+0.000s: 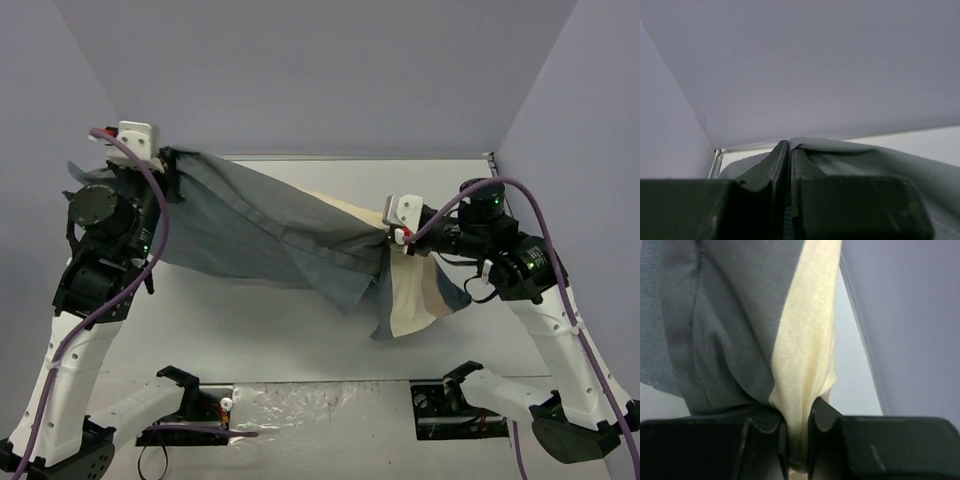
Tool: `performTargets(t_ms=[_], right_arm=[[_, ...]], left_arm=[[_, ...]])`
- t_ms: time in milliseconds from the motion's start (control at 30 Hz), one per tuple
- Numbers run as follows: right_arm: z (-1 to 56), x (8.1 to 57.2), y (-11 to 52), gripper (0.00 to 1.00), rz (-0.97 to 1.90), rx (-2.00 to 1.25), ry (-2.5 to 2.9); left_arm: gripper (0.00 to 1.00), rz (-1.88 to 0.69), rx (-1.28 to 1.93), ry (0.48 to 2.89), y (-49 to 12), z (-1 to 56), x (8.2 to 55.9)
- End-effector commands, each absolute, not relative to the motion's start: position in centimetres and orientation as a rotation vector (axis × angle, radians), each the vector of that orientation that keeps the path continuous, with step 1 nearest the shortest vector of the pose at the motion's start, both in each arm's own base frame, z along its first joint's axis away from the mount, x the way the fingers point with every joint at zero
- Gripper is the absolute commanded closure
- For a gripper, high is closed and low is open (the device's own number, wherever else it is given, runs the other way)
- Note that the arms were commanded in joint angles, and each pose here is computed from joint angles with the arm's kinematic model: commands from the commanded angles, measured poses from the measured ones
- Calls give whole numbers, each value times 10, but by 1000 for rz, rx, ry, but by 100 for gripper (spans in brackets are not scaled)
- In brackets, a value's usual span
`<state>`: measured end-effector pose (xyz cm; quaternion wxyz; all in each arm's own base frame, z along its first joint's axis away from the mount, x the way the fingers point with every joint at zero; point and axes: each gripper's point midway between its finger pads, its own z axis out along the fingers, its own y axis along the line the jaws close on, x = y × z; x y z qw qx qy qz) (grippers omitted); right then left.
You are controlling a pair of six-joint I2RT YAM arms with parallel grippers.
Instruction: Remove the pillowcase from the pillow
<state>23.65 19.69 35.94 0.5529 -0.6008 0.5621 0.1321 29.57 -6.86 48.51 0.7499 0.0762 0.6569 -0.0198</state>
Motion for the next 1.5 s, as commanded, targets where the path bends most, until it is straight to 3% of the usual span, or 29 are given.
performTargets(t_ms=[0, 133, 400, 533, 600, 700, 733, 800, 833, 867, 967, 1000, 1100, 1200, 1333, 1400, 1467], right_arm=[[407, 187, 245, 100, 760, -1472, 1088], [366, 222, 256, 100, 882, -1399, 1272], [181, 338, 233, 96, 947, -945, 1872], [145, 384, 196, 94, 777, -795, 2023], [143, 408, 167, 93, 644, -694, 2057], [155, 432, 127, 84, 522, -563, 2056], [160, 434, 121, 72, 502, -550, 2049], [170, 435, 108, 54, 458, -562, 2031], [182, 428, 105, 50, 443, -585, 2014], [196, 429, 101, 46, 394, -630, 1972], [258, 413, 92, 32, 306, -700, 1838], [276, 405, 97, 26, 303, -814, 1758], [304, 352, 130, 23, 470, -1107, 1606], [269, 300, 172, 23, 648, -1256, 1698], [222, 255, 212, 23, 556, -1362, 1786], [220, 264, 208, 11, 514, -1237, 1823], [206, 268, 199, 12, 480, -1042, 1951]], left_arm=[[98, -136, 9, 1151, -58, 576, 275], [98, -43, -5, 1221, -58, 558, 308], [98, -65, 44, 1551, -117, 403, 437], [98, -88, 39, 1715, -146, 310, 496], [98, -144, 15, 1722, -160, 298, 512], [98, -200, 29, 1749, -185, 287, 533], [97, -208, 42, 1763, -192, 283, 538], [71, -209, 56, 1734, -196, 309, 540], [57, -210, 60, 1712, -195, 324, 537], [37, -198, 79, 1690, -191, 341, 533], [11, -205, 135, 1645, -182, 385, 503], [9, -229, 153, 1611, -177, 410, 485], [9, -338, 225, 1632, -180, 428, 438], [9, -525, 226, 1717, -191, 417, 392], [9, -674, 323, 1969, -229, 322, 325], [9, -663, 372, 2023, -240, 293, 300], [9, -663, 458, 2109, -257, 253, 269]])
